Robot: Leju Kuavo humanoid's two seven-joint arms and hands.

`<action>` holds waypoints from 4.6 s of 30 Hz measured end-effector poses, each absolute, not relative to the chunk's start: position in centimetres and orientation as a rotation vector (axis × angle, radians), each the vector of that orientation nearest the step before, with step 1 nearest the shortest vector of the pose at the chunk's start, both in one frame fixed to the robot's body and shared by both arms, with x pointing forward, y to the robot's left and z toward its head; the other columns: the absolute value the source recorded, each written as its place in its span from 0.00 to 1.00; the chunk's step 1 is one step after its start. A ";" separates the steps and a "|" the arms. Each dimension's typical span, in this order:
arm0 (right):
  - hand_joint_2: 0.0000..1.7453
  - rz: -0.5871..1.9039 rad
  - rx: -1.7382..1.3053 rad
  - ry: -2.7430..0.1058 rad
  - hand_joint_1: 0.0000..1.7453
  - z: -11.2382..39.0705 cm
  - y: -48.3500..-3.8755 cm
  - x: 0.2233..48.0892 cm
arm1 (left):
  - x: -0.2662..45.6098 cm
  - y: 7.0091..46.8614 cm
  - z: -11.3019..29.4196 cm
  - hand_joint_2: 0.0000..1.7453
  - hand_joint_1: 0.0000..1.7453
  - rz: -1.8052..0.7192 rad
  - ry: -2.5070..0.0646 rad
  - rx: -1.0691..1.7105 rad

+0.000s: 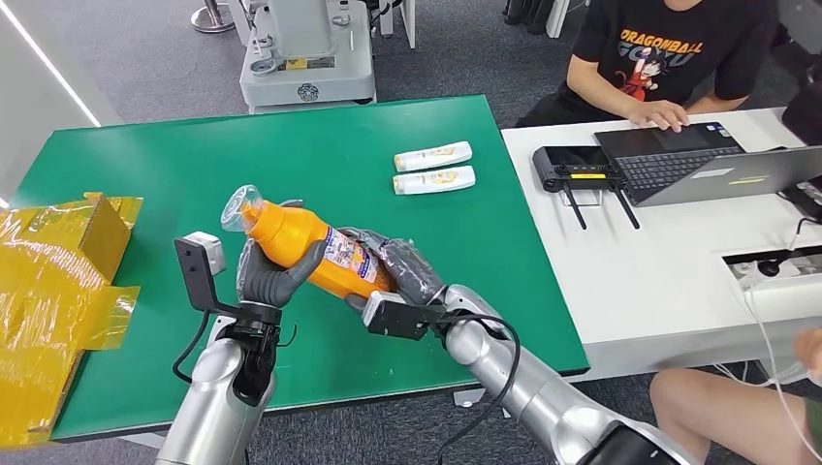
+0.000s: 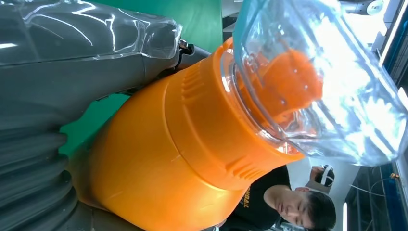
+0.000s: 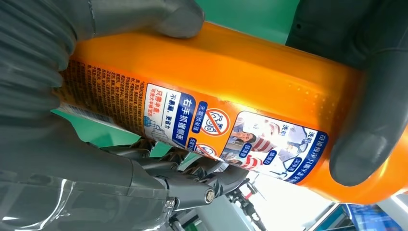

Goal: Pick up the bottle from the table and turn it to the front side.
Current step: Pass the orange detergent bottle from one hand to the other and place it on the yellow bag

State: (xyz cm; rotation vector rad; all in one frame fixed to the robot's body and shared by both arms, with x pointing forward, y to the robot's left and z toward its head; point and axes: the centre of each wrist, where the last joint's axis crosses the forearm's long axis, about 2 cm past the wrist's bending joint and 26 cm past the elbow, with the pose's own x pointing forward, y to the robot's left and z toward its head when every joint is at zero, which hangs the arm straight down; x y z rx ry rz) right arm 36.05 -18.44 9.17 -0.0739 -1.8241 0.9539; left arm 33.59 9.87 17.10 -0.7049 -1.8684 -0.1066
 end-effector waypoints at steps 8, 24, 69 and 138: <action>1.00 0.919 -0.120 -1.852 0.00 9.4 -18.7 35.8 | 33.6 10.0 17.0 1.00 1.00 -0.097 -1.863 -0.696; 1.00 0.777 -0.276 -1.942 0.00 11.9 -18.2 34.1 | 33.0 11.2 15.3 1.00 1.00 -0.051 -1.833 -0.621; 1.00 0.453 0.211 -2.262 0.00 15.5 -12.9 21.2 | 40.1 33.6 24.4 1.00 1.00 -0.881 -1.991 0.583; 1.00 0.451 0.335 -2.244 0.00 16.8 -12.1 22.5 | 39.5 35.7 9.7 1.00 1.00 -1.453 -1.333 0.937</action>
